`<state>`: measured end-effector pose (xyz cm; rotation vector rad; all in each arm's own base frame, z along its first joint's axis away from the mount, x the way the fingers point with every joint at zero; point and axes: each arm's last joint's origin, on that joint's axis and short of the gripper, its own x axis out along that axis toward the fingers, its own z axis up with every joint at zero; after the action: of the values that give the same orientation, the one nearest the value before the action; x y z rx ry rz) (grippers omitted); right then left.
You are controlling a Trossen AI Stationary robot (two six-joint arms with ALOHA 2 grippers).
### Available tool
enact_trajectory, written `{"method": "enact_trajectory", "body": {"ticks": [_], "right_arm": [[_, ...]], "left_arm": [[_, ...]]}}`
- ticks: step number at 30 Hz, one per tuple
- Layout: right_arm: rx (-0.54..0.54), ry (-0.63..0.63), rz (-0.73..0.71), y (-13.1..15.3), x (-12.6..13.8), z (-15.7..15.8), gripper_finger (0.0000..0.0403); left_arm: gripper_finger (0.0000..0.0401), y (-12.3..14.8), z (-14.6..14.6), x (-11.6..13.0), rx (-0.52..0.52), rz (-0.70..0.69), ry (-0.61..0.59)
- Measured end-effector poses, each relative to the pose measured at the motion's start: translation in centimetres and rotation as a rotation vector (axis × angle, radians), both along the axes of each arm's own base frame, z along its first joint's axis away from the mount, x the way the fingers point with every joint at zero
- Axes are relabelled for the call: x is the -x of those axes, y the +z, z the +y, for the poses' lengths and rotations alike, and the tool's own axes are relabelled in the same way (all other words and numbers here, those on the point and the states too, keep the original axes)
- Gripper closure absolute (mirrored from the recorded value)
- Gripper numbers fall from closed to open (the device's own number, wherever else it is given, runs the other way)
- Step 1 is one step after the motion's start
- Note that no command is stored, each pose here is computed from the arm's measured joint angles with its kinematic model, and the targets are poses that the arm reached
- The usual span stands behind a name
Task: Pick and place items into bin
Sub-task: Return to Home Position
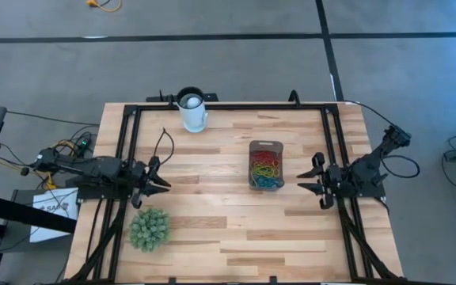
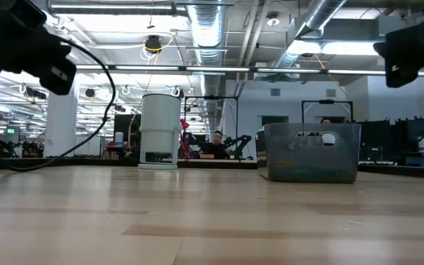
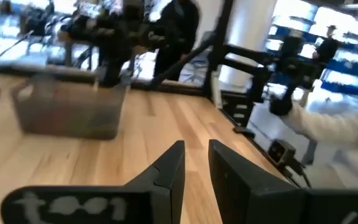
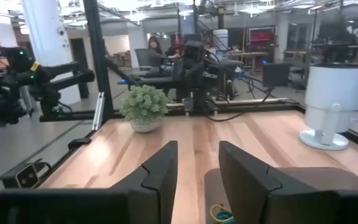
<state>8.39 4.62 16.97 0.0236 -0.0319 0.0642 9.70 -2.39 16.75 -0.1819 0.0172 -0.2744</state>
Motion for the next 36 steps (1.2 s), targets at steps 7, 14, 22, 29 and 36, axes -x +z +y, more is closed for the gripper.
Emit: {"method": "enact_trajectory", "body": {"ticks": [7,14,22,29,36], "right_arm": [[-0.001,-0.024,0.0,0.0,-0.12,-0.22,0.029],[-0.001,-0.023,0.0,0.0,-0.12,-0.21,0.029],[-0.001,-0.022,0.0,0.0,-0.12,-0.21,0.029],[-0.001,-0.022,0.0,0.0,-0.12,-0.21,0.029],[0.0,-0.022,0.001,-0.02,-0.12,-0.21,0.029]], "left_arm": [[0.034,-0.3,0.13,-0.18,0.12,0.064,0.057],[0.034,-0.32,0.13,-0.18,0.079,0.054,0.057],[0.034,-0.35,0.13,-0.18,0.08,0.056,0.057],[0.034,-0.36,0.13,-0.18,0.086,0.058,0.058],[0.034,-0.38,0.13,-0.18,0.086,0.058,0.059]]}}
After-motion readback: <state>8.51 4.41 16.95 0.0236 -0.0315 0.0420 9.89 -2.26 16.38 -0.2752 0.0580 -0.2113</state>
